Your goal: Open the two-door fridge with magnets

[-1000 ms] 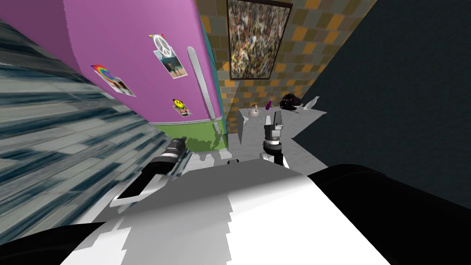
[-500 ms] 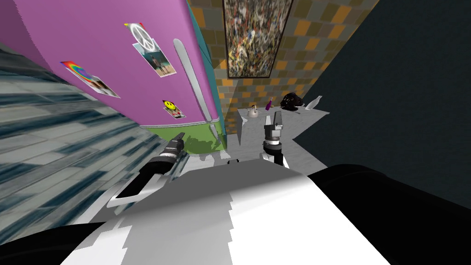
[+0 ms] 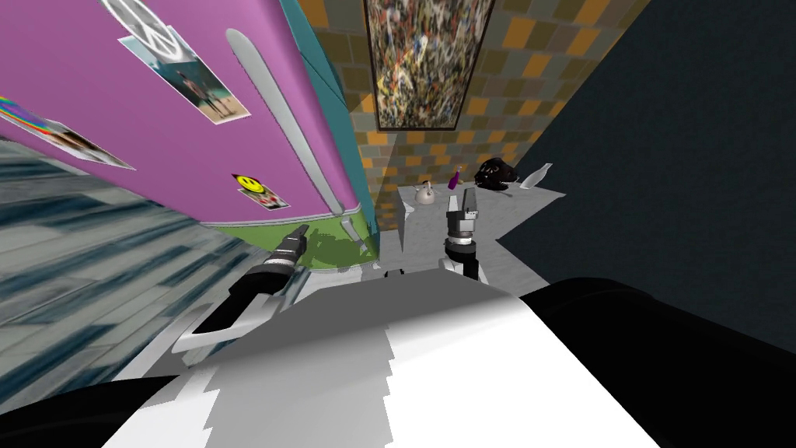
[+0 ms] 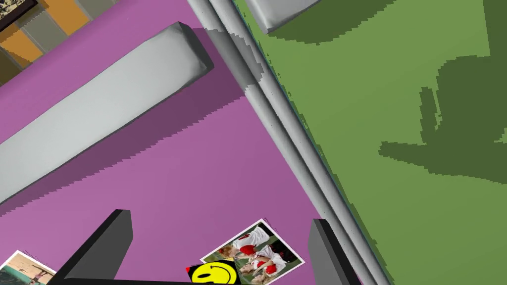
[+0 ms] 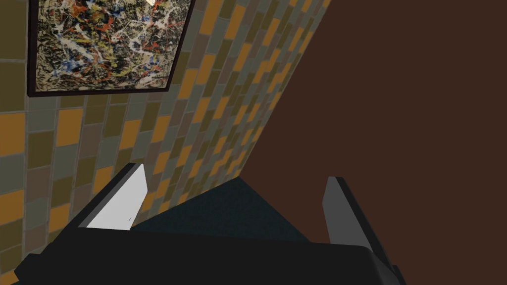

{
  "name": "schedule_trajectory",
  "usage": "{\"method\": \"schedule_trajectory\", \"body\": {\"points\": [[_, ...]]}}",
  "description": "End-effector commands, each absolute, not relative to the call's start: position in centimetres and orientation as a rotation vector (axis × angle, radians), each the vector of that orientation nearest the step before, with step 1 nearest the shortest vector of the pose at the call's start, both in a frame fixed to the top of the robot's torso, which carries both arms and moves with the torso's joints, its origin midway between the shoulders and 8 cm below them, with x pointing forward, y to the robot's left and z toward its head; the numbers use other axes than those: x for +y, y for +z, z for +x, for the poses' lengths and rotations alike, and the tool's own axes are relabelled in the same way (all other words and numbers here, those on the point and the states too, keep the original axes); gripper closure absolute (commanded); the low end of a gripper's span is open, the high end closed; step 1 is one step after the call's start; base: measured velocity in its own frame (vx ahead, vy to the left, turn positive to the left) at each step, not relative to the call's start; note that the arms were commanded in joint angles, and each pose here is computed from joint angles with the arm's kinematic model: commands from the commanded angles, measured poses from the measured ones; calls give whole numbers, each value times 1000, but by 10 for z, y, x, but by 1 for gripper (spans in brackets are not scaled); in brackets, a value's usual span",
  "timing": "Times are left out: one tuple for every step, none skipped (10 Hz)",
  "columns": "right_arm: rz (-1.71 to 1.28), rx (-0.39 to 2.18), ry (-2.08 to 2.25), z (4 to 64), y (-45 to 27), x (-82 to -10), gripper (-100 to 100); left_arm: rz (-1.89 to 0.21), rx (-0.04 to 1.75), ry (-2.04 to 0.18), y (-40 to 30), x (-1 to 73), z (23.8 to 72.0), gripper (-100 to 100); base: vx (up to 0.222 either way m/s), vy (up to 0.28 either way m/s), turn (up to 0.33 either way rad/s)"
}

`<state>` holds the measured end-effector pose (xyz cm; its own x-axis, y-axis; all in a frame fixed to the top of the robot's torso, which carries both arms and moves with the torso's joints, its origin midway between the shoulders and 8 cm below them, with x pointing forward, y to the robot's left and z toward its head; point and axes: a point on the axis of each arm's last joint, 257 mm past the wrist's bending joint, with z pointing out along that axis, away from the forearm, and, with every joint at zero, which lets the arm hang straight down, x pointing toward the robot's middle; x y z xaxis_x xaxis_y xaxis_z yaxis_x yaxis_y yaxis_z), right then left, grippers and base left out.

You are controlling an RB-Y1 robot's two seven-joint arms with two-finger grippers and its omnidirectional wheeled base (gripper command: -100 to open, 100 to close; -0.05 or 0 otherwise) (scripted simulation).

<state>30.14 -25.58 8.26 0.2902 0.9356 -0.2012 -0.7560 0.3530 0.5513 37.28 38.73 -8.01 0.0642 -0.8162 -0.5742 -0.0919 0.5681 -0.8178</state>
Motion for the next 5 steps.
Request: {"method": "schedule_trajectory", "body": {"points": [[385, 543, 1166, 301, 83, -256, 0, -835, 1427, -608, -80, 398, 373, -100, 195, -115, -7], [385, 543, 1166, 301, 83, -256, 0, -834, 1429, -588, -80, 403, 373, -100, 194, -110, -12], [385, 543, 1166, 301, 83, -256, 0, -833, 1430, -573, -80, 406, 372, -100, 196, -120, -7], [385, 543, 1166, 301, 83, -256, 0, -832, 1432, -555, -79, 410, 372, -100, 188, -155, -10], [385, 543, 1166, 301, 83, -256, 0, -832, 1433, -536, -79, 414, 372, -100, 211, -161, -7]]}}
